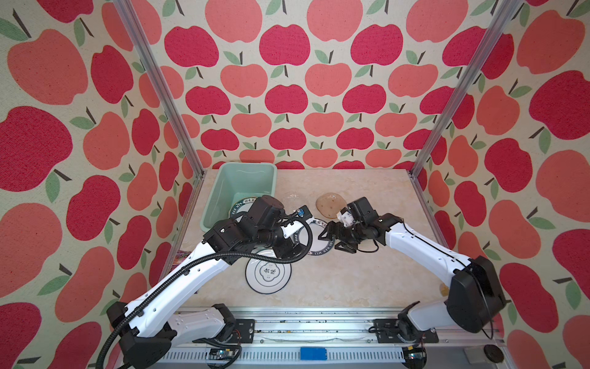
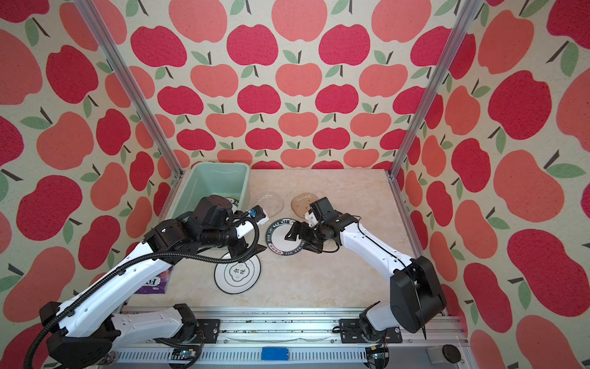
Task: Place the plates into the plastic bin on the countertop
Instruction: 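Lower the right gripper onto the rim of the remaining green-rimmed plate while the left approaches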
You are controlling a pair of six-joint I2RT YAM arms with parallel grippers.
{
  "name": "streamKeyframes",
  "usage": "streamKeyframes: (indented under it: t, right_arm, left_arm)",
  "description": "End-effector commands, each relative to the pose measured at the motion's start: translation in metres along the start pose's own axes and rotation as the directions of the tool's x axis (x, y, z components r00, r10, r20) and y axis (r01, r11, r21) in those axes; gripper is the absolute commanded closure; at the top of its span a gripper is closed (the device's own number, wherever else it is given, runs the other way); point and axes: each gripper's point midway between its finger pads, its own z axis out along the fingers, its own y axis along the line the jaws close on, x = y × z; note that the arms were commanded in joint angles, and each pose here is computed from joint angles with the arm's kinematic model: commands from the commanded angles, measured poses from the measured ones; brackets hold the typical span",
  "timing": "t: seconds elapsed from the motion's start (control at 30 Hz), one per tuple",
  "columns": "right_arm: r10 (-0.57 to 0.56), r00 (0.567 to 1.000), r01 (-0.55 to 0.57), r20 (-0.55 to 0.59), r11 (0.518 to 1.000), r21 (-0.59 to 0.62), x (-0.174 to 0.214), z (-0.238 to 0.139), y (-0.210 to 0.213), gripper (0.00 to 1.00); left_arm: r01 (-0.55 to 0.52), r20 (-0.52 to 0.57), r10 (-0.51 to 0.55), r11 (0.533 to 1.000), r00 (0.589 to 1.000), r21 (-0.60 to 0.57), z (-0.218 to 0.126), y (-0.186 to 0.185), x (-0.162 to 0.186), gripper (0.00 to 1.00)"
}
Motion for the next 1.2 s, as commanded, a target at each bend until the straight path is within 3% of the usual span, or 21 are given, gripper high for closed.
streamKeyframes:
  t: [0.0, 0.2, 0.43, 0.57, 0.7, 0.8, 1.17]
  right_arm:
    - [-0.004, 0.999, 0.001, -0.039, 0.997, -0.079, 0.008, 0.035, 0.025, 0.13]
    - [-0.073, 0.99, 0.063, -0.12, 0.994, -0.086, 0.025, 0.089, 0.04, 0.25]
    - [-0.087, 0.989, 0.078, -0.116, 0.994, -0.083, 0.026, 0.119, 0.035, 0.28]
    - [-0.096, 0.987, 0.085, -0.13, 0.992, -0.093, 0.027, 0.134, 0.037, 0.3]
    - [-0.103, 0.983, 0.089, -0.153, 0.991, -0.098, 0.033, 0.149, 0.036, 0.31]
    - [-0.096, 0.981, 0.079, -0.171, 0.991, -0.104, 0.037, 0.16, 0.034, 0.34]
    - [-0.078, 0.973, 0.052, -0.217, 0.991, -0.12, 0.044, 0.181, 0.034, 0.44]
  left_arm:
    - [0.02, 0.095, -0.01, 0.994, 0.995, -0.107, -0.024, 0.012, -0.008, 0.1]
    - [0.082, 0.082, -0.072, 0.989, 0.994, -0.122, -0.056, 0.006, 0.002, 0.14]
    - [0.237, -0.031, -0.243, 0.963, 0.97, -0.131, -0.089, -0.001, 0.021, 0.15]
    - [0.384, -0.108, -0.401, 0.911, 0.91, -0.15, -0.1, -0.003, 0.029, 0.15]
    - [0.51, -0.237, -0.531, 0.847, 0.813, -0.15, -0.099, -0.018, 0.046, 0.2]
    - [0.534, -0.283, -0.549, 0.835, 0.787, -0.133, -0.097, -0.029, 0.058, 0.16]
    - [0.547, -0.271, -0.553, 0.831, 0.788, -0.104, -0.095, -0.036, 0.066, 0.15]
